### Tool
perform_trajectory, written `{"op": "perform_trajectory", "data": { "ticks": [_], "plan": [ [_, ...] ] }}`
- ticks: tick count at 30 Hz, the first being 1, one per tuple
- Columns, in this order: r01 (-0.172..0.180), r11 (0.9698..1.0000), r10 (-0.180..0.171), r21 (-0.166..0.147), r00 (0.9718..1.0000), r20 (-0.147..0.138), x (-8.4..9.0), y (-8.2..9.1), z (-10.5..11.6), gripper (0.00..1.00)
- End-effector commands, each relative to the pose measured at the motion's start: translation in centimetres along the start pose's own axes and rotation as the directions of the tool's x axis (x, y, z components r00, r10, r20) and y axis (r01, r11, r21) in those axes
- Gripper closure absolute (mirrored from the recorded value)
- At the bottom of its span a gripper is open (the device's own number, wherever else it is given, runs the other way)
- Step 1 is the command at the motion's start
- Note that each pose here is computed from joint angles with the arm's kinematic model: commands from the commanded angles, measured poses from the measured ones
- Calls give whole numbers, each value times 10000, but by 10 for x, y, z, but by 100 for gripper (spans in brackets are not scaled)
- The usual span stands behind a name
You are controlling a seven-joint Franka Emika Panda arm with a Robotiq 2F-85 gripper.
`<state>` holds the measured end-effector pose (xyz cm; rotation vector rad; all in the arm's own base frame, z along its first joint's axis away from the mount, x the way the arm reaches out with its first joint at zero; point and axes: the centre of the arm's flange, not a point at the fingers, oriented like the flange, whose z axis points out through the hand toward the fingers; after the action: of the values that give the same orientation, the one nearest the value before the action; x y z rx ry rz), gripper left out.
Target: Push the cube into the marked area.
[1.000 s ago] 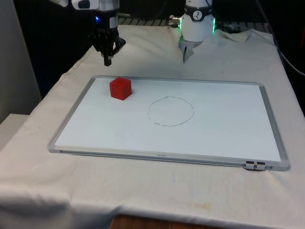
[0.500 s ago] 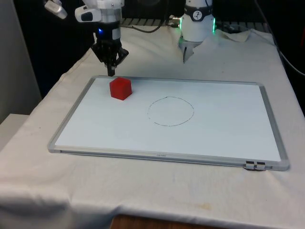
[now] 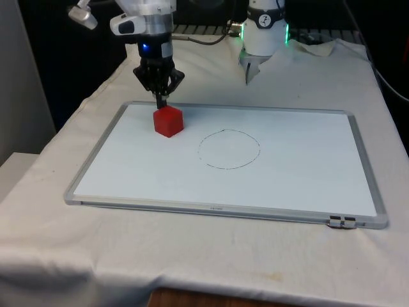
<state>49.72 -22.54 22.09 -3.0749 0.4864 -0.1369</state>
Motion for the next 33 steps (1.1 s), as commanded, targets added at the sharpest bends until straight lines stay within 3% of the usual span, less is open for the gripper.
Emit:
{"op": "perform_trajectory", "data": {
  "ticks": [1, 2, 3, 6, 9, 11, 12, 18, 19, 20, 27, 28, 29, 33],
  "plan": [
    [20, 9999, -18, 159, 9999, -146, 0, -5, 0, 100],
    [-1, 10000, 1, 40, 10000, 7, 0, -2, 1, 100],
    [10, 9998, -8, 189, 9999, -150, -1, -7, 1, 100],
    [-8, 9994, 13, 357, 9999, -146, -1, -14, 5, 100],
    [14, 9992, -7, 404, 9998, -187, 3, -19, 7, 100],
    [9, 9994, -7, 337, 10000, -54, 1, -18, 8, 100],
    [33, 9992, -24, 409, 9997, -229, 7, -22, 10, 100],
    [47, 9997, -34, 223, 9985, -548, 22, -26, 19, 100],
    [36, 9999, -31, 149, 9993, -361, 20, -24, 21, 100],
    [58, 9998, -46, 210, 9983, -584, 23, -27, 21, 100],
    [69, 10000, -64, 55, 9953, -962, 38, -32, 29, 100],
    [42, 10000, -44, -24, 9973, -734, 34, -30, 31, 100],
    [69, 10000, -62, 61, 9950, -1000, 39, -33, 30, 100],
    [97, 9999, -83, 114, 9930, -1179, 47, -36, 30, 100]
  ]
}}
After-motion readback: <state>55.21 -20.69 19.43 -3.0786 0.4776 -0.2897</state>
